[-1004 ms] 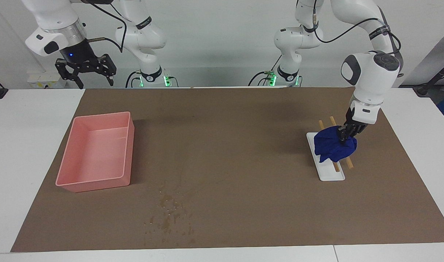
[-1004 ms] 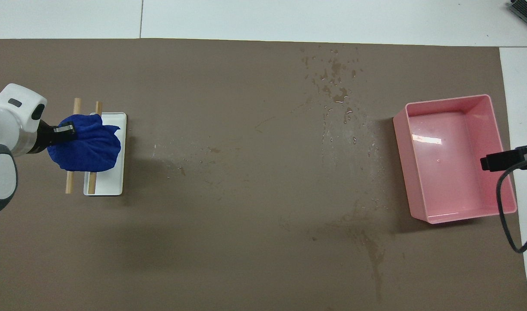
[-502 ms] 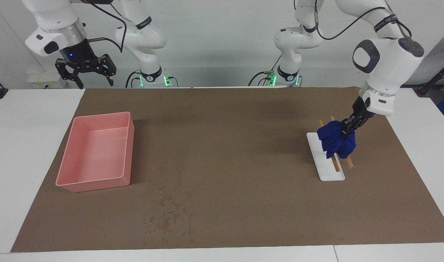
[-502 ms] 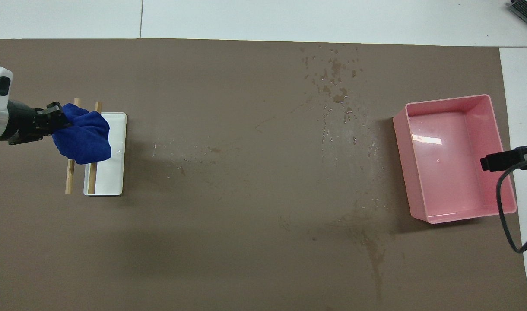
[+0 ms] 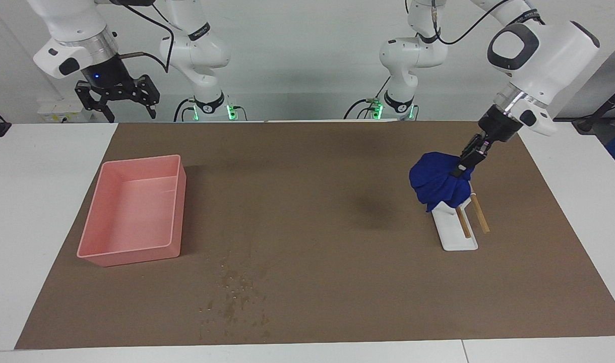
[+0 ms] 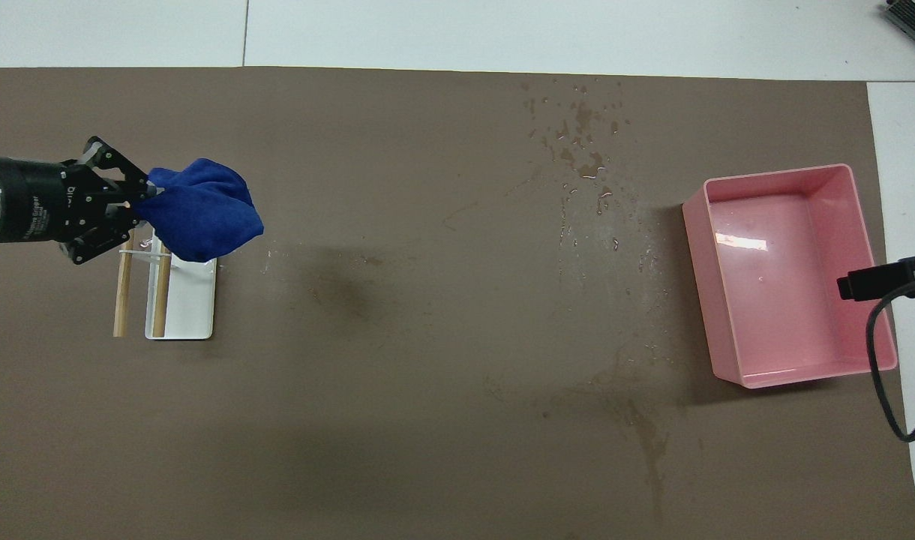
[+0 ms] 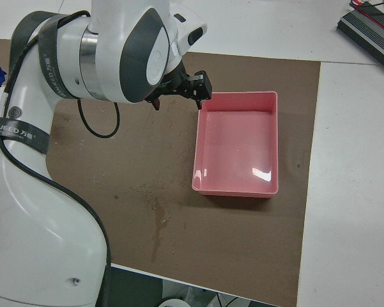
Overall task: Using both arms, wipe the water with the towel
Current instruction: 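Carry the towel toward the center while the right gripper reaches toward it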
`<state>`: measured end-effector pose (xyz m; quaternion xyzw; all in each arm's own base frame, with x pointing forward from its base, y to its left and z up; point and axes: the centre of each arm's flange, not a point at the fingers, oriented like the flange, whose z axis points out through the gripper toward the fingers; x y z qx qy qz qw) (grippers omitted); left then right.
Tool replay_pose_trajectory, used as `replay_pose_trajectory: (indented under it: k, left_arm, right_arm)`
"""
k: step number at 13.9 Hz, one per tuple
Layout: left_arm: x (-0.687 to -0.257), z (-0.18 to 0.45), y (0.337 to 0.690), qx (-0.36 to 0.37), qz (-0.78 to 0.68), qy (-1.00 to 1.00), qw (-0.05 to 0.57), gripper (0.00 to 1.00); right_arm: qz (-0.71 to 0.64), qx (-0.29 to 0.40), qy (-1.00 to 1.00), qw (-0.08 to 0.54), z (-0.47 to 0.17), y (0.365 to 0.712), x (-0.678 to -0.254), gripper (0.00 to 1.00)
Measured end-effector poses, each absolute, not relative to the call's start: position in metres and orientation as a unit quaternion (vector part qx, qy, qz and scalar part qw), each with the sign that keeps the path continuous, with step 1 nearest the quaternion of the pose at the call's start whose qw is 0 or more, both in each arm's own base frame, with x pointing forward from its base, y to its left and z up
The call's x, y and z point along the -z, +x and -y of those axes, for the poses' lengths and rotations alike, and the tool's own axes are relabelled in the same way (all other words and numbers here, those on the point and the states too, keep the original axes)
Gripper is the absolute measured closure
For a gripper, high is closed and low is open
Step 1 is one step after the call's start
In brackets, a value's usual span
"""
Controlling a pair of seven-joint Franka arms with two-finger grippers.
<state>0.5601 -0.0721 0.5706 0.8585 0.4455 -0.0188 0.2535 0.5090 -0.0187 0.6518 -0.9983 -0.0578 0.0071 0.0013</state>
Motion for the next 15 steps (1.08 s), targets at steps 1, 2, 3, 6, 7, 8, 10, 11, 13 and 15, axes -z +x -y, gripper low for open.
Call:
replay_pose_trajectory:
  k: [1, 2, 3, 6, 7, 8, 10, 11, 13, 15]
  left_arm:
    - [-0.574, 0.096, 0.555, 0.031, -0.453, 0.854, 0.255, 0.80]
    - [-0.576, 0.123, 0.549, 0.044, -0.458, 0.851, 0.254, 0.80]
    - [-0.576, 0.149, 0.543, 0.056, -0.463, 0.848, 0.252, 0.80]
    - [-0.579, 0.218, 0.523, 0.074, -0.482, 0.834, 0.258, 0.80]
    - [-0.581, 0.237, 0.517, 0.075, -0.491, 0.827, 0.263, 0.80]
    - [-0.581, 0.254, 0.512, 0.075, -0.498, 0.821, 0.269, 0.80]
    - [-0.577, 0.277, 0.502, 0.075, -0.505, 0.814, 0.277, 0.80]
    - [-0.573, 0.280, 0.500, 0.075, -0.507, 0.813, 0.277, 0.80]
    - [-0.569, 0.279, 0.501, 0.074, -0.510, 0.811, 0.276, 0.80]
    - [-0.569, 0.276, 0.503, 0.073, -0.513, 0.809, 0.277, 0.80]
  right_arm:
    - [0.059, -0.008, -0.998, 0.001, 0.017, 0.509, -0.652, 0.00]
    - [0.062, -0.008, -0.998, 0.001, 0.014, 0.509, -0.652, 0.00]
    - [0.065, -0.008, -0.998, 0.001, 0.011, 0.509, -0.652, 0.00]
    - [0.066, -0.008, -0.998, 0.001, 0.010, 0.509, -0.652, 0.00]
    - [0.066, -0.006, -0.998, 0.000, 0.010, 0.509, -0.652, 0.00]
    - [0.066, 0.004, -0.998, -0.001, 0.010, 0.512, -0.654, 0.00]
    - [0.059, 0.039, -0.997, 0.012, 0.008, 0.519, -0.659, 0.00]
    - [0.033, 0.048, -0.998, 0.036, 0.003, 0.521, -0.660, 0.00]
    - [-0.066, 0.051, -0.992, 0.099, -0.010, 0.526, -0.656, 0.00]
    - [-0.174, 0.039, -0.970, 0.165, -0.041, 0.532, -0.646, 0.00]
